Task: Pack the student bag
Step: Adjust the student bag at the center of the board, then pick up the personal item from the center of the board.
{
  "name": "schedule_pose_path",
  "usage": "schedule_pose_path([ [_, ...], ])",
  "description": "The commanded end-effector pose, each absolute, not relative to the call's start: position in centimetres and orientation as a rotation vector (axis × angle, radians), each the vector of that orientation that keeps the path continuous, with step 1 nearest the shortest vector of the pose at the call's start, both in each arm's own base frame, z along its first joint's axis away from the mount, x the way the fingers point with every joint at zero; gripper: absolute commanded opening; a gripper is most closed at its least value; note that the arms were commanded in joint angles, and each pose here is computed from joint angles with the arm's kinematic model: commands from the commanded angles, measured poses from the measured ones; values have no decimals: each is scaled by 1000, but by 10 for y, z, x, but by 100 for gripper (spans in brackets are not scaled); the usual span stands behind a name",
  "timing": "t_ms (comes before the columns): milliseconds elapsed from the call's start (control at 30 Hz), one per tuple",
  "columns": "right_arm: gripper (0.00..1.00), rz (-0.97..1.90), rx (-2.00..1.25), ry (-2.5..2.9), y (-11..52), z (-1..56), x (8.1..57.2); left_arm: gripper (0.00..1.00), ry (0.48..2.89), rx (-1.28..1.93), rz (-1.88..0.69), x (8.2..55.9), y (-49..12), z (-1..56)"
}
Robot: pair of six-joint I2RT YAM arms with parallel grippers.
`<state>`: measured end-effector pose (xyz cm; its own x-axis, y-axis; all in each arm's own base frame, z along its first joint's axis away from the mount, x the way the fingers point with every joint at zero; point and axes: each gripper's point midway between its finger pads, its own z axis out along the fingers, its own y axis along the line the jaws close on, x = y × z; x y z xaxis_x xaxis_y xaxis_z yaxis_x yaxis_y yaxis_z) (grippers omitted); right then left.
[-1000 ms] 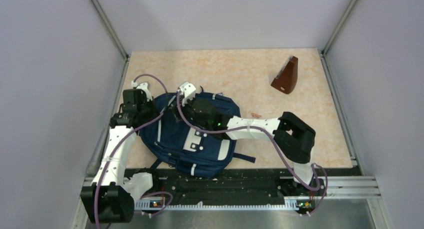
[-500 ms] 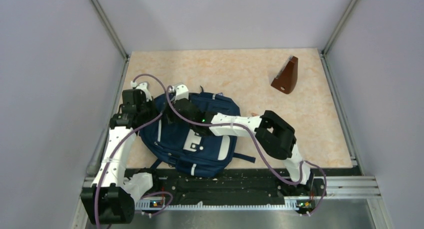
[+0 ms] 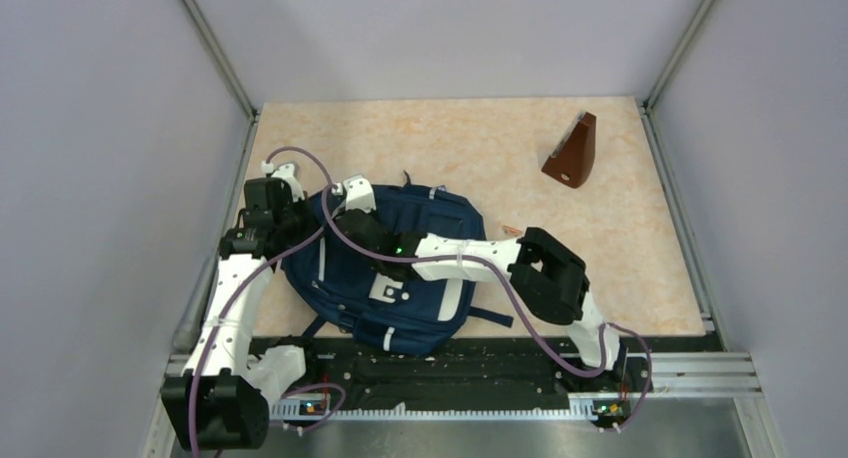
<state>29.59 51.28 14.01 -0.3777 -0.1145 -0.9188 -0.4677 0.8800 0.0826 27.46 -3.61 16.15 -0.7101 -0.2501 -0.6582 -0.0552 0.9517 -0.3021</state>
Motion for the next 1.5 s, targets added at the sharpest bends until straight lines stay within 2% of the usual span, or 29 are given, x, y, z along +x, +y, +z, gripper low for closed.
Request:
schedule_pose_path([
  [0, 16, 303, -378, 1891, 490, 163, 306, 0, 2251, -159, -395, 282, -45, 183],
  [100, 0, 386, -356, 1827, 490, 198, 304, 0, 2251, -129, -486, 283, -58, 184],
  [200, 0, 414, -330, 1770, 483, 230, 303, 0, 2253, -138, -554, 284, -67, 185],
  [433, 0, 574, -273, 1633, 466, 297, 290, 0, 2251, -292, -528, 276, -63, 169],
  [633, 0, 629, -338, 1641, 480, 290, 285, 0, 2234, -315, -545, 269, -65, 166],
  [767, 0, 718, -388, 1622, 487, 290, 273, 0, 2315, -280, -559, 264, -69, 152],
  [800, 2, 719, -395, 1621, 486, 291, 272, 0, 2338, -266, -557, 262, -69, 150],
  [933, 53, 691, -430, 1605, 471, 298, 267, 0, 2354, -194, -577, 261, -73, 155],
  [1000, 66, 669, -449, 1599, 456, 302, 264, 0, 2349, -171, -570, 263, -73, 158],
  [1100, 72, 612, -426, 1638, 424, 299, 267, 0, 2370, -157, -534, 266, -69, 158],
  [1333, 73, 556, -88, 1840, 294, 242, 299, 0, 2385, -178, -396, 272, -50, 153],
  [1467, 73, 538, 170, 1895, 217, 201, 310, 0, 2374, -165, -400, 271, -51, 151],
])
